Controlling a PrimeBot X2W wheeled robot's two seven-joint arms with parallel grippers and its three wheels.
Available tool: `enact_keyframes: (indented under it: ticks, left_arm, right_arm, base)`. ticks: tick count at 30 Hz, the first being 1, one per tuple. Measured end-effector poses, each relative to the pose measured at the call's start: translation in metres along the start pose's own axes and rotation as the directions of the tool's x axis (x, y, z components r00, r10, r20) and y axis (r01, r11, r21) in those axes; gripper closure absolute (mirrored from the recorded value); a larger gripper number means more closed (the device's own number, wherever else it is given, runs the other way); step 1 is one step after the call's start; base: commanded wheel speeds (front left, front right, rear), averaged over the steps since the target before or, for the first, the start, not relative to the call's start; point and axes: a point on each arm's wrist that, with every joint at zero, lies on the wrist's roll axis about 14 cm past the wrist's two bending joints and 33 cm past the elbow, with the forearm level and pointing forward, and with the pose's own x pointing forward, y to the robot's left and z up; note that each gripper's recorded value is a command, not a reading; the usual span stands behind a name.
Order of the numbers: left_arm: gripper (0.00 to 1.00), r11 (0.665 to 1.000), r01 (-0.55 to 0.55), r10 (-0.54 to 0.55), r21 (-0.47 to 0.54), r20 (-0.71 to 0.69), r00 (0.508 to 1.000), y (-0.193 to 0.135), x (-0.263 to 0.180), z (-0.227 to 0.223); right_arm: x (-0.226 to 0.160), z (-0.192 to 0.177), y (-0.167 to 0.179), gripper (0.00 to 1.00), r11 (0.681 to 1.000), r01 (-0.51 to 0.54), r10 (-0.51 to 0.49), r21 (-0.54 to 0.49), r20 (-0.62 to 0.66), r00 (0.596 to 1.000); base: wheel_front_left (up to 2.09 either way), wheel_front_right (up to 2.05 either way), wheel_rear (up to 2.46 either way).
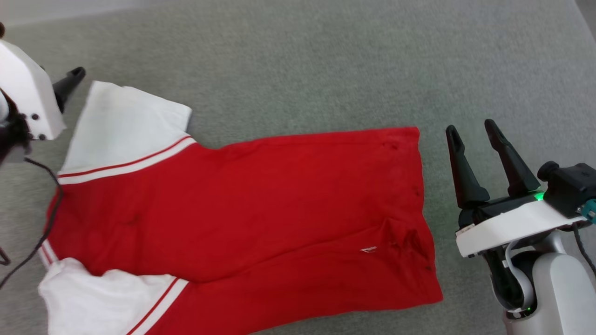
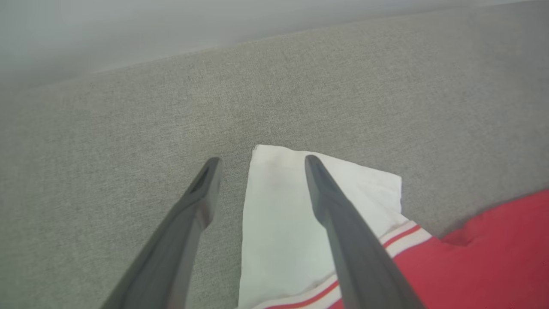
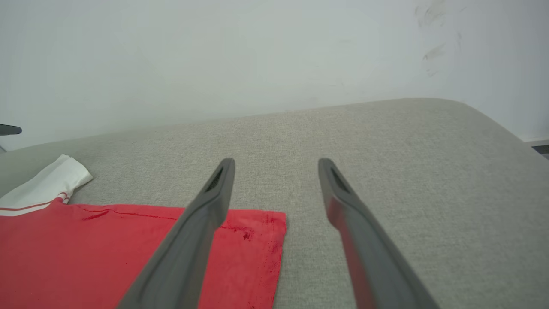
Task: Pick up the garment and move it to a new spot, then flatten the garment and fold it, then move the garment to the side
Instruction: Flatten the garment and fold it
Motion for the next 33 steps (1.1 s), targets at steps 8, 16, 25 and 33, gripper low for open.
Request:
enact_keyframes:
  ticks: [8,16,25,33]
  left_arm:
    - [0.00,1.000,0.009,-0.003,0.017,-0.353,0.936,0.013,0.044,-0.061]
    - [0.59,0.997,0.039,-0.068,-0.074,-0.440,0.895,0.006,0.070,-0.083]
    - [1.00,0.991,0.067,-0.110,-0.117,-0.418,0.902,-0.011,0.066,-0.086]
    - [1.00,0.999,0.048,-0.052,-0.021,-0.316,0.947,-0.013,0.047,-0.070]
  right_arm:
    - [0.004,-0.033,-0.015,0.00,0.998,0.054,-0.053,0.011,-0.077,0.996]
    - [0.000,-0.048,-0.032,0.00,0.994,0.107,-0.105,0.011,-0.115,0.988]
    - [0.004,-0.051,-0.034,0.00,0.991,0.115,-0.102,0.072,-0.165,0.981]
    - [0.009,-0.075,-0.046,0.00,0.984,0.116,-0.046,0.131,-0.443,0.895]
  base:
    - [0.00,0.00,0.00]
    - [0.00,0.00,0.00]
    - [0.00,0.00,0.00]
    - [0.00,0.00,0.00]
